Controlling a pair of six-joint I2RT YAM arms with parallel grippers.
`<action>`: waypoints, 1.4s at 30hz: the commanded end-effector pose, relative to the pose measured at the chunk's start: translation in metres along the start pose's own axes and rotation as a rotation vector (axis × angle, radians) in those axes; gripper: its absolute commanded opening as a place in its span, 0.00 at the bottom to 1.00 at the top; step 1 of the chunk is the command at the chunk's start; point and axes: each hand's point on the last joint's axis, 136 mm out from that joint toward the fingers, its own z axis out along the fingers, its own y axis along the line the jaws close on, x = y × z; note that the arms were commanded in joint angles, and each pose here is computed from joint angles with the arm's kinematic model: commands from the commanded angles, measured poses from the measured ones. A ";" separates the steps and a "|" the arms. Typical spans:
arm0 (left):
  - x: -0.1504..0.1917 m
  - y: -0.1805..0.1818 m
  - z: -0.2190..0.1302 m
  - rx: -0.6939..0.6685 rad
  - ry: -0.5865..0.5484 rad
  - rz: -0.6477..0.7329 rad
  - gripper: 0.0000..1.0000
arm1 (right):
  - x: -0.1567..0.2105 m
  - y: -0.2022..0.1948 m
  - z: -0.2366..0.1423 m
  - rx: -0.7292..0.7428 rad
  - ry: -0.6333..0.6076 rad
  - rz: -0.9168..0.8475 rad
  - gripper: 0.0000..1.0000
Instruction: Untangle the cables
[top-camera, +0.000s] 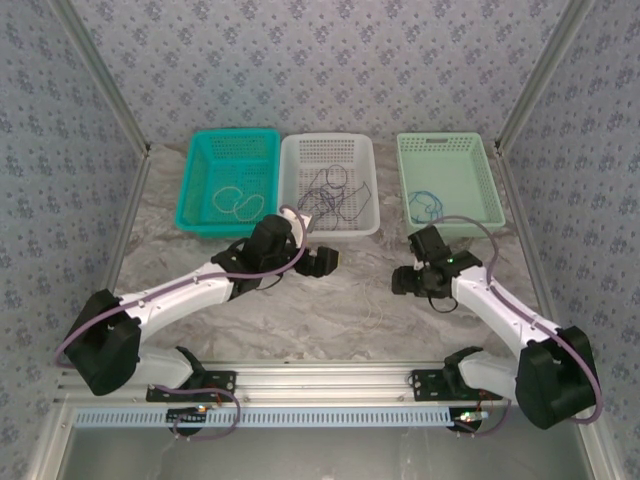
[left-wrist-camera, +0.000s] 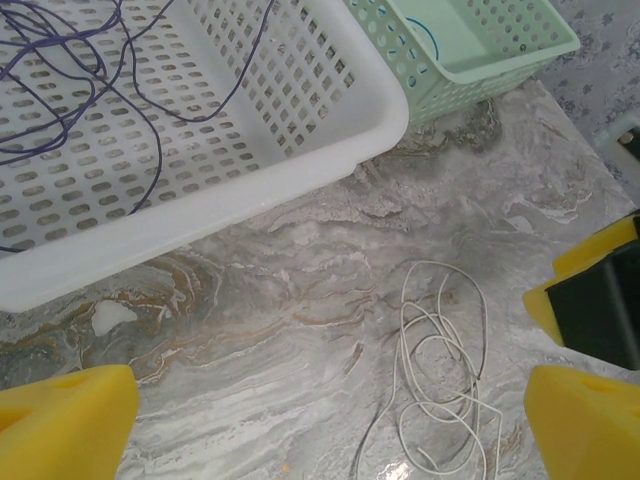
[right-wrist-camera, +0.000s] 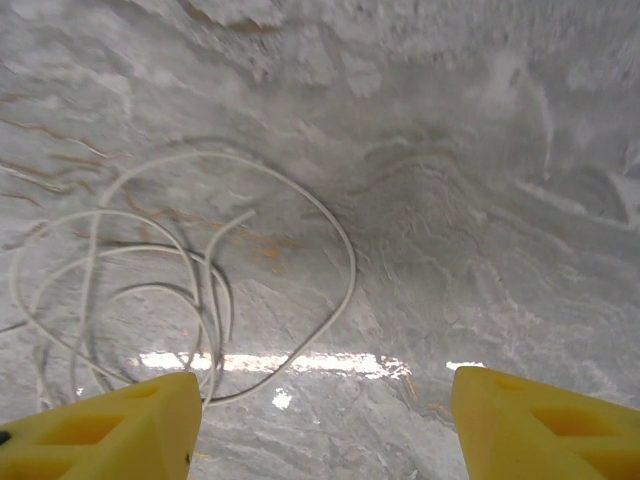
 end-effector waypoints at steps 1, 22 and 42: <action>-0.005 -0.001 0.001 0.010 -0.023 -0.019 0.99 | 0.005 0.003 0.011 -0.009 0.010 0.062 0.69; -0.007 -0.002 -0.001 0.014 -0.023 -0.010 0.99 | 0.018 -0.008 0.055 0.116 0.139 0.096 0.51; -0.008 -0.002 0.001 0.011 -0.025 -0.004 0.99 | -0.012 -0.007 0.015 0.157 -0.063 0.028 0.00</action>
